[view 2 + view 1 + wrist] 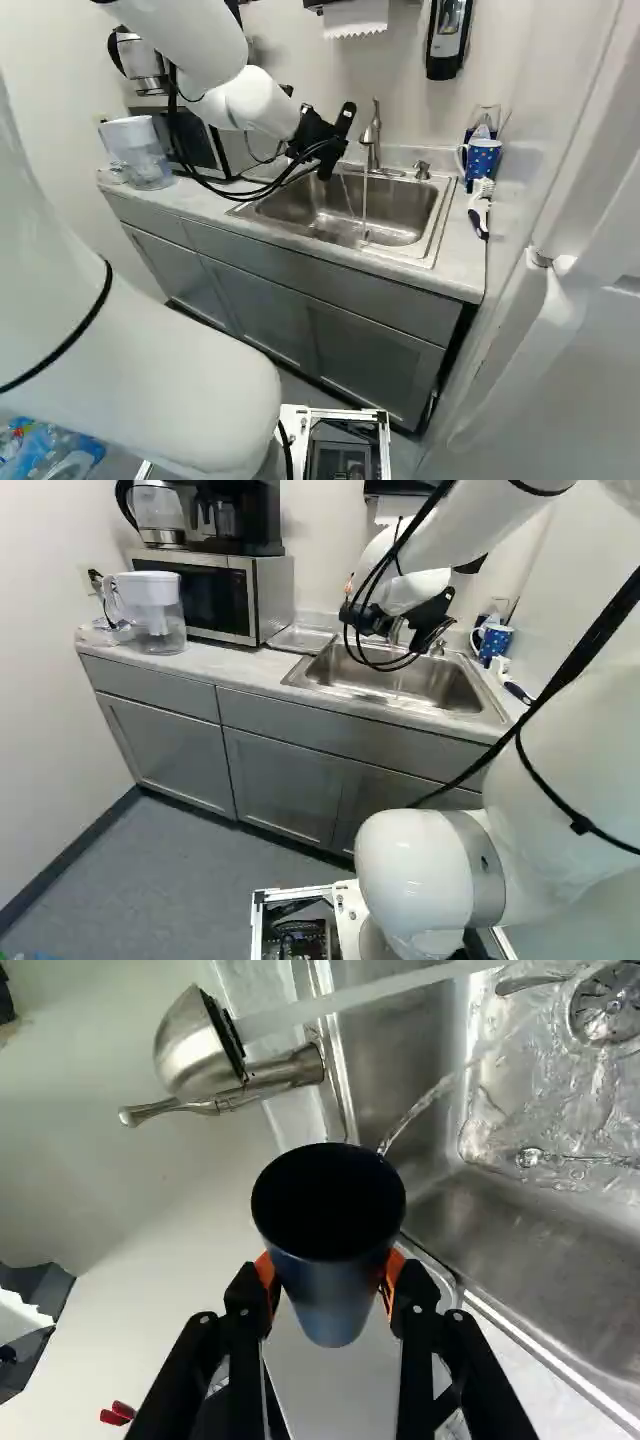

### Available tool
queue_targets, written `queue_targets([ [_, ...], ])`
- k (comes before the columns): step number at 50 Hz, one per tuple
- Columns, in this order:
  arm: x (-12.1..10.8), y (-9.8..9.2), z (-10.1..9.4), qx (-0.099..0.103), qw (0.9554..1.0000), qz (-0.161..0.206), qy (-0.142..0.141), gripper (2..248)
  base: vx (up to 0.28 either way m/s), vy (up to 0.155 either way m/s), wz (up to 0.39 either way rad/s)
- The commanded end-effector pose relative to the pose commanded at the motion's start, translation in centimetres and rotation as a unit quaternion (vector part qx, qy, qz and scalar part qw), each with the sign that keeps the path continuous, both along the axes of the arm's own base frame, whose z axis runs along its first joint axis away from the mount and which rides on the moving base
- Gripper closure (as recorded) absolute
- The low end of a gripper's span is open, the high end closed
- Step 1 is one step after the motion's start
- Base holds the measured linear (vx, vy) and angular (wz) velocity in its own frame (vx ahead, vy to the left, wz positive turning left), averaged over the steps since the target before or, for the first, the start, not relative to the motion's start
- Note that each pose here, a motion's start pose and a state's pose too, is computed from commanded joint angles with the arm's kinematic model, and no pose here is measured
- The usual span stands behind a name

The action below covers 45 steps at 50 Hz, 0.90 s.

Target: Rinse the cup and place it in the tray

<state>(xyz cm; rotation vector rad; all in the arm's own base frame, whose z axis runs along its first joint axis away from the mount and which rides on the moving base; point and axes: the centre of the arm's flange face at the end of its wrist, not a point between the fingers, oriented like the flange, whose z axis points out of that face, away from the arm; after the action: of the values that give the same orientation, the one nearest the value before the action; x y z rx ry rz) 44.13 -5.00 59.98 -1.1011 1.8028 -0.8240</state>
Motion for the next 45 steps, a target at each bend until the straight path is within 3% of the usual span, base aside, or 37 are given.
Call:
queue_targets([
  [12, 0.00, 0.00, 0.00, -0.042, 0.9989, 0.020, 0.005, 129, 0.000, 0.000, 0.000],
  [23, 0.00, 0.00, 0.00, -0.093, 0.9946, 0.044, 0.011, 129, 0.000, 0.000, 0.000],
  [34, 0.00, 0.00, 0.00, -0.145, 0.9870, 0.068, 0.016, 129, 0.000, 0.000, 0.000],
  [45, 0.00, 0.00, 0.00, -0.196, 0.9760, 0.093, 0.022, 129, 0.000, 0.000, 0.000],
])
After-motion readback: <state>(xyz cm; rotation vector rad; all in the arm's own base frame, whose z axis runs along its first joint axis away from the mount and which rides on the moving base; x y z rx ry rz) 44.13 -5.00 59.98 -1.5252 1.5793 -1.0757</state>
